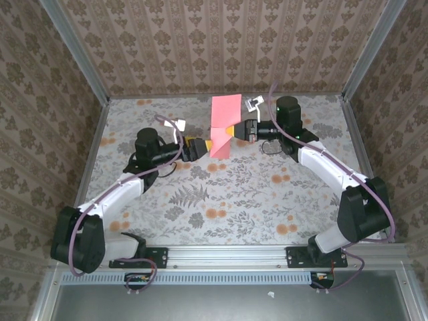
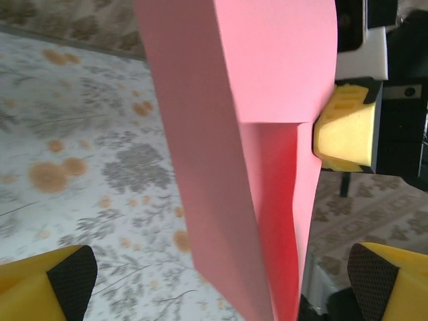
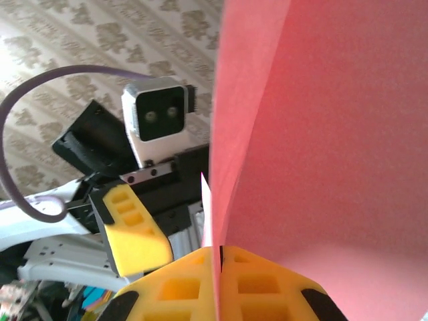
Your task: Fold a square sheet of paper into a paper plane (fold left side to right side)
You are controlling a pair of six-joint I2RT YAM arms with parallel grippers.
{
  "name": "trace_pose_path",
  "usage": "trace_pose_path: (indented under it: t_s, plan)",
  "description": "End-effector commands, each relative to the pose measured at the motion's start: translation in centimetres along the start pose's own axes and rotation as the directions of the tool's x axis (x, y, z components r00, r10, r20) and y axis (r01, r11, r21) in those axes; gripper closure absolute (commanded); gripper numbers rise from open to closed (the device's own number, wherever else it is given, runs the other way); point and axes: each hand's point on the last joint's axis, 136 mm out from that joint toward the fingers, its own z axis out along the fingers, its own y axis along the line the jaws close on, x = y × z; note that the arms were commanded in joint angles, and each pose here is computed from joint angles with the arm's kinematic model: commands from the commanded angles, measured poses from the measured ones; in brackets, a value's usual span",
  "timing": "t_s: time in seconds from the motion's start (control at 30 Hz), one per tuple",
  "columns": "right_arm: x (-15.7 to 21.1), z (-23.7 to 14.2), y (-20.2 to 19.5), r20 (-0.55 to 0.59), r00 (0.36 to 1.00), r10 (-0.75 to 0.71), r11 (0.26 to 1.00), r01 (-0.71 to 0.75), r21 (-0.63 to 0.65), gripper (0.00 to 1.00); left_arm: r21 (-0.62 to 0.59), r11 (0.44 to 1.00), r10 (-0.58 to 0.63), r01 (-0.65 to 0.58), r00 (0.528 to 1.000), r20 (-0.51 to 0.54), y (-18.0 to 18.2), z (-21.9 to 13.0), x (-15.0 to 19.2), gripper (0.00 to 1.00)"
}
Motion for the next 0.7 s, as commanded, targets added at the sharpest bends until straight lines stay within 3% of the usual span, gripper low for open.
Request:
trace_pose_path:
  t_s: [0.0, 0.13, 0.3, 0.47, 0.67]
  plan:
    - [-0.2, 0.3, 3.8, -0.032, 0.998, -0.059, 0.993, 0.055, -0.103, 1.00, 0.134, 0.990, 0.046, -0.048, 0.999, 0.018, -3.6, 0.7, -1.9, 0.00]
    - [-0.4, 0.4, 4.4, -0.024, 0.998, -0.060, 0.991, 0.057, -0.124, 1.00, 0.158, 0.986, 0.042, -0.048, 0.998, 0.042, -4.0, 0.8, -2.5, 0.09]
    - [-0.3, 0.4, 4.3, -0.023, 0.999, -0.041, 0.991, 0.038, -0.127, 0.98, 0.171, 0.984, 0.040, -0.049, 0.998, 0.056, -4.4, 0.7, -2.9, 0.45]
    - [-0.1, 0.1, 3.4, -0.017, 1.000, -0.025, 0.997, 0.023, -0.077, 0.84, 0.138, 0.990, 0.037, -0.044, 0.998, 0.054, -4.0, 0.5, -2.7, 0.80]
    - [0.9, -3.2, -1.6, 0.002, 1.000, -0.004, 0.974, 0.004, 0.227, 0.65, -0.040, 0.998, 0.054, -0.053, 0.999, 0.004, -2.4, -0.6, -0.9, 0.85]
